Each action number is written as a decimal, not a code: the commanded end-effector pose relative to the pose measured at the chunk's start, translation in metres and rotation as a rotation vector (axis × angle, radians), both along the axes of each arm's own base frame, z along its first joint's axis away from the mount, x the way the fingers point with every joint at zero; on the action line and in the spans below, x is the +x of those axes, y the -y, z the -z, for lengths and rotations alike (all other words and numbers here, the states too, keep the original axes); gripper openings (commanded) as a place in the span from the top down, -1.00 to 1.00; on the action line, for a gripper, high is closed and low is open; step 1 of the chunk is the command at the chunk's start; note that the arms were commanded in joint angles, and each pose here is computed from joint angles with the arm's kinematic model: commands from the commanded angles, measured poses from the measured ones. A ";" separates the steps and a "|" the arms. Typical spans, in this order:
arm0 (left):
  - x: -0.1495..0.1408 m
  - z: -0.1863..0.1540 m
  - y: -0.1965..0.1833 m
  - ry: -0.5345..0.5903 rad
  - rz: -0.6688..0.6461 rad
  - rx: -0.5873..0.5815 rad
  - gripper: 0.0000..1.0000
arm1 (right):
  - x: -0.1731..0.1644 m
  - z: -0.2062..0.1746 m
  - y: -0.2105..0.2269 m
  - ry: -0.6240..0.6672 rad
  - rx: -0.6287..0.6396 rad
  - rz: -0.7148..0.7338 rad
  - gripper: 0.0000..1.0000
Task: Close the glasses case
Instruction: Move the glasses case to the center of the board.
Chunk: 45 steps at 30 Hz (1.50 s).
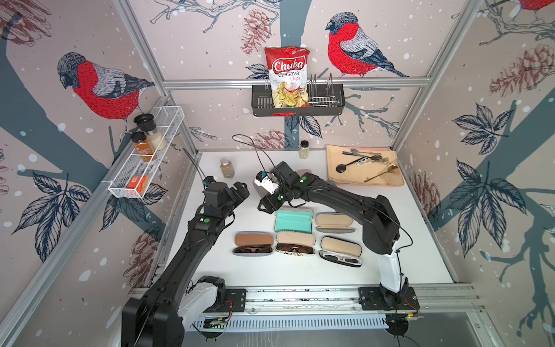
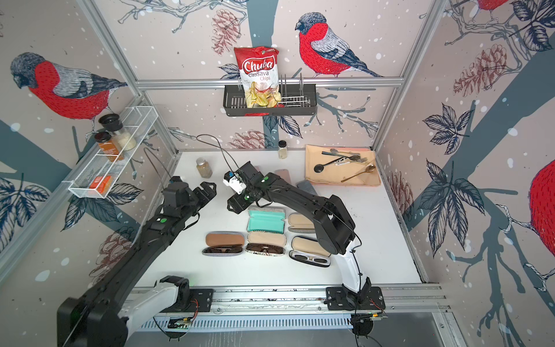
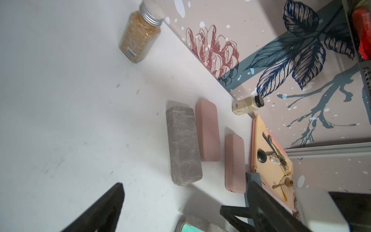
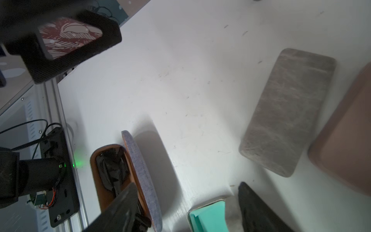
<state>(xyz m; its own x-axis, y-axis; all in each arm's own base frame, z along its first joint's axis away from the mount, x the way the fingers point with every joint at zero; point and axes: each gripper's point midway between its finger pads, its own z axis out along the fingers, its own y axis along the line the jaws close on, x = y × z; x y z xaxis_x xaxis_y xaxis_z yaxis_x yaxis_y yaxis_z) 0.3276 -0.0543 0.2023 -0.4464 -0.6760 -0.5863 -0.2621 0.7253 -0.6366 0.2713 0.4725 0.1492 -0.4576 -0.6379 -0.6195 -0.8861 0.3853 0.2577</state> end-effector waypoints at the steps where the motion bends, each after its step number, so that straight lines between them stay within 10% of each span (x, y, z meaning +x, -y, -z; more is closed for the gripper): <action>1: -0.024 0.000 -0.024 -0.019 -0.106 0.045 -0.91 | -0.016 0.002 -0.006 0.024 0.014 -0.052 -0.98; 17: -0.067 -0.017 -0.044 0.021 -0.178 0.061 -0.91 | -0.048 0.048 -0.028 0.019 -0.083 -0.106 -1.00; 25: -0.068 -0.009 -0.043 0.007 -0.173 0.056 -0.91 | -0.067 0.072 -0.027 -0.064 -0.132 -0.158 -0.23; 45: -0.072 -0.012 -0.045 0.031 -0.190 0.037 -0.91 | -0.086 0.090 -0.027 -0.131 -0.148 -0.202 -0.20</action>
<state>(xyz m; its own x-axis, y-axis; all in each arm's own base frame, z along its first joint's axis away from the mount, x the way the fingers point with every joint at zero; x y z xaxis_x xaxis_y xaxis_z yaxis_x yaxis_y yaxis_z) 0.2554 -0.0127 0.2100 -0.3167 -0.7202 -0.6173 -0.3730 0.6929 -0.6171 0.1914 0.4985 0.0611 -0.3901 -0.7955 -0.4637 -0.9119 0.2642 0.3140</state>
